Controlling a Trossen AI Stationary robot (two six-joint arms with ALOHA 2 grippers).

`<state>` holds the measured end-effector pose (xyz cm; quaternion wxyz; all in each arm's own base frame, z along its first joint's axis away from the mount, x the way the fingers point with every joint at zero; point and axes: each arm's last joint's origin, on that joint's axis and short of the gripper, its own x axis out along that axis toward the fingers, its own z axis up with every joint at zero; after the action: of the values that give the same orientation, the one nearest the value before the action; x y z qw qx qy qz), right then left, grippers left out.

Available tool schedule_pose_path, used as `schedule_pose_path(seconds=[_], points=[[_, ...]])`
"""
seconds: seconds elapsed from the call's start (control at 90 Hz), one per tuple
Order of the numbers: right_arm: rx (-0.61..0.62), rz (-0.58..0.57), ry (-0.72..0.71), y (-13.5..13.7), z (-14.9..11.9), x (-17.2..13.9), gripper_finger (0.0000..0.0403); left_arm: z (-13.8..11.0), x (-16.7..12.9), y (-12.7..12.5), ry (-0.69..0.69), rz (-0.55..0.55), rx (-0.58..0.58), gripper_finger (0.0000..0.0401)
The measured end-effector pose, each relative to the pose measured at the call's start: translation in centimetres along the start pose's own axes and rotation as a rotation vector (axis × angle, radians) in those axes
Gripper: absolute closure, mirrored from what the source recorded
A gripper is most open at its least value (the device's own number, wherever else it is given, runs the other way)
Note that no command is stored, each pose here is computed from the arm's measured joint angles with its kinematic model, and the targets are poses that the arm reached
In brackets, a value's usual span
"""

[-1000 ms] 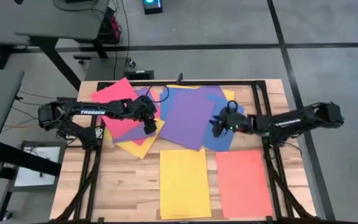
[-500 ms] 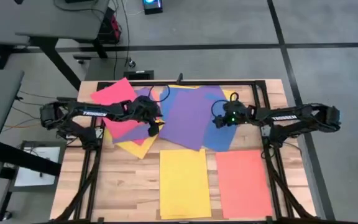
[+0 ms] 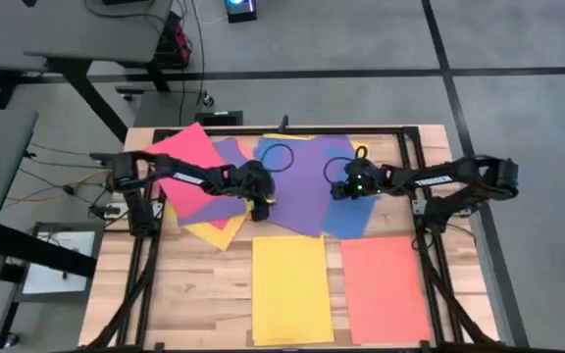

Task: Organize paper
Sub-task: Put the violet paper to the bottom left of the table

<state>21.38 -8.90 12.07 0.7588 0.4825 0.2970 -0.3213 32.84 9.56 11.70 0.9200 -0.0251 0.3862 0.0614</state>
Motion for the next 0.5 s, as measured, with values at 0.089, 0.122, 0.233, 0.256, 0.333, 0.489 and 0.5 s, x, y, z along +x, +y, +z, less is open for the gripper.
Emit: schedule_pose_path(seconds=[0.089,0.122,0.233,0.256,0.333,0.489,0.5], points=[[0.020,-0.003,0.009,0.2,0.1,0.7,0.0237,0.1,0.8,-0.7,0.013,-0.012,0.015,0.0219],[0.020,-0.008,0.015,0.2,0.0,0.9,0.0237,0.2,1.0,-0.9,0.010,-0.018,0.021,0.0219],[0.017,0.014,0.006,0.5,0.2,1.0,0.0237,0.3,1.1,-1.6,0.011,-0.033,0.037,0.0219],[0.016,0.023,0.000,0.6,0.2,1.0,0.0237,0.3,1.1,-1.7,0.011,-0.035,0.042,0.0219],[-0.015,0.051,-0.008,0.8,0.3,0.8,0.0237,0.3,1.1,-1.9,0.013,-0.040,0.048,0.0219],[-0.057,0.074,0.020,1.0,0.2,0.5,0.0280,0.4,1.0,-1.9,0.015,-0.041,0.049,0.0219],[-0.063,0.072,0.023,1.0,0.1,0.5,0.0287,0.4,1.0,-1.9,0.014,-0.041,0.049,0.0219]])
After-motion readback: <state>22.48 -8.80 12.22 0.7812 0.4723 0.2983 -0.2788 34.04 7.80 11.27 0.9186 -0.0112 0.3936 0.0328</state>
